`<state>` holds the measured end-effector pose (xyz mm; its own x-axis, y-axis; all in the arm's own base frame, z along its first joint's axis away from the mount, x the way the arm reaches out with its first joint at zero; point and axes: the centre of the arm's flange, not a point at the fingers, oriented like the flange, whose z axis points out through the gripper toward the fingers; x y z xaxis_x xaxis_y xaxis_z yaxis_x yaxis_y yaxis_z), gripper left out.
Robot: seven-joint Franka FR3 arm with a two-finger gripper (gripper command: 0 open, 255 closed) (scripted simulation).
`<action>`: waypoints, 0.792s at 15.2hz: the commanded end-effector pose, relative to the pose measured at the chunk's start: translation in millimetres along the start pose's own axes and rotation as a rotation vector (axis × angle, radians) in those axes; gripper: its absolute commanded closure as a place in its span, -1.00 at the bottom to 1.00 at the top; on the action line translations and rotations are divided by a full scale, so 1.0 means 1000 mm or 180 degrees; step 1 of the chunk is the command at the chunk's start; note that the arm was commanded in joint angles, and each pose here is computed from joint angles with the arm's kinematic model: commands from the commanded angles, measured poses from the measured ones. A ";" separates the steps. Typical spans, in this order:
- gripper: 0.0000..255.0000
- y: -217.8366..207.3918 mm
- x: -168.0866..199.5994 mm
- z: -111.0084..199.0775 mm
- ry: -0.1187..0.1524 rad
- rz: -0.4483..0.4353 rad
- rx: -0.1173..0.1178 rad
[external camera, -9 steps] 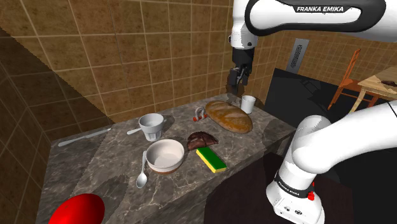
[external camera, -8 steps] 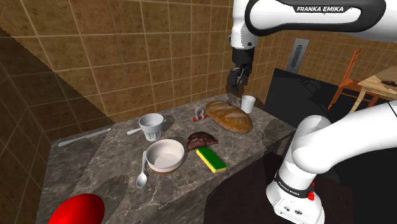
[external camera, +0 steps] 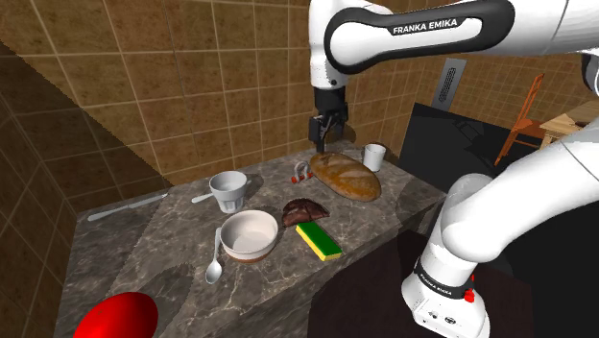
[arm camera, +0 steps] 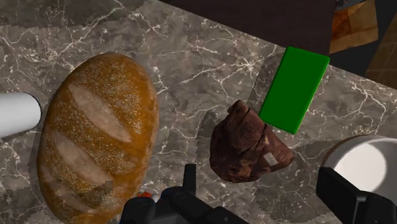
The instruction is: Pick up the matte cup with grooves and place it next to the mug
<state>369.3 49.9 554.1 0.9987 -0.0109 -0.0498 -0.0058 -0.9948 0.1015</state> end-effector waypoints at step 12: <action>-1.00 -0.106 0.132 0.052 -0.0030 0.0151 -0.0088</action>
<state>487.8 140.6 493.0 0.9971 -0.0544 -0.0536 -0.0470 -0.9905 0.1295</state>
